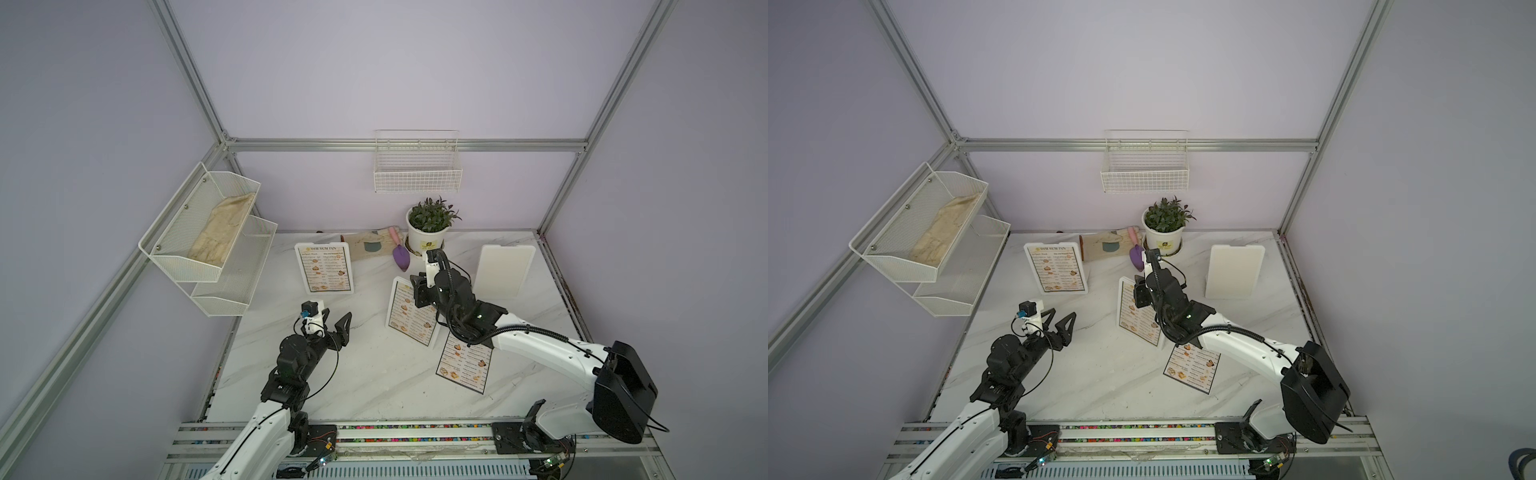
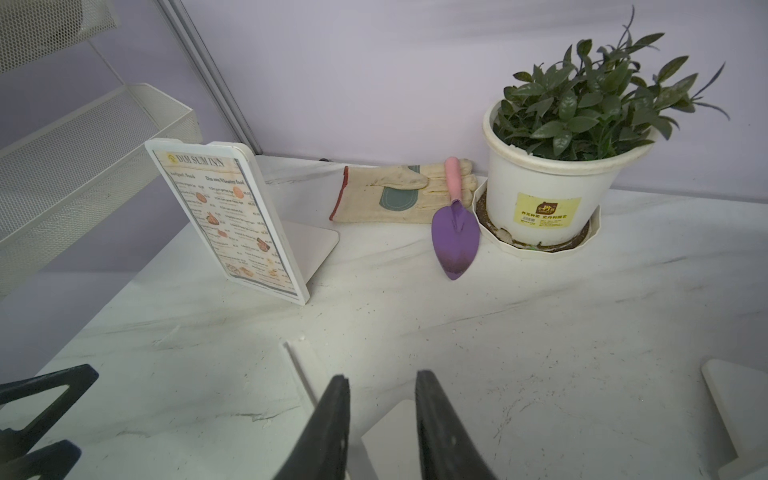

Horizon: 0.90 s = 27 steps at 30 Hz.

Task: Insert the menus into the narrow rack
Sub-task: Insert the menu into the narrow rack.

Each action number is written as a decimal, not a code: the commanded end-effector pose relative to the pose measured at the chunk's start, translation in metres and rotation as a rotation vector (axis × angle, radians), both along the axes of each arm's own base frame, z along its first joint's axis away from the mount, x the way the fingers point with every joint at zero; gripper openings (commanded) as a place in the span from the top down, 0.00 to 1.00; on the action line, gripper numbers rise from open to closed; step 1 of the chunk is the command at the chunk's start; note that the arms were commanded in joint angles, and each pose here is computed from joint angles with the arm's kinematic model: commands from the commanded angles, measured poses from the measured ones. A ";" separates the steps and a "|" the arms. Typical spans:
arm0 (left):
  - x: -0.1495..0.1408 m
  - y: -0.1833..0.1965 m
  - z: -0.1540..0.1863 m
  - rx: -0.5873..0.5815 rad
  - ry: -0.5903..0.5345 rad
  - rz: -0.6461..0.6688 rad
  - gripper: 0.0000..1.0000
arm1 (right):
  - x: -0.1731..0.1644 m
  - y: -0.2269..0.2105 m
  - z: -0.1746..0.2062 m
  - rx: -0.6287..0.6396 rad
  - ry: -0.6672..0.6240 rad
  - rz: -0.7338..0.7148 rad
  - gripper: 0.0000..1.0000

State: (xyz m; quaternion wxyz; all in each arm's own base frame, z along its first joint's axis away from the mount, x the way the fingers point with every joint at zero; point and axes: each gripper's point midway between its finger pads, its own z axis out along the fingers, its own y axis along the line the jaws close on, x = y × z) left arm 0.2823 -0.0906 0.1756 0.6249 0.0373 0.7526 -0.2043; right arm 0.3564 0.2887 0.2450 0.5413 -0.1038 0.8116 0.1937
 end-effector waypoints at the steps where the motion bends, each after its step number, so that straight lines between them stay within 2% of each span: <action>1: -0.002 -0.001 0.006 0.004 -0.045 -0.013 0.25 | -0.002 0.006 -0.015 -0.041 0.027 0.011 0.69; 19: -0.001 -0.001 0.006 0.006 -0.042 -0.012 0.24 | 0.018 0.039 -0.024 -0.188 0.035 0.023 0.68; 27: -0.001 0.001 0.006 0.001 -0.046 0.004 0.23 | 0.005 0.019 0.030 -0.107 -0.059 -0.002 0.62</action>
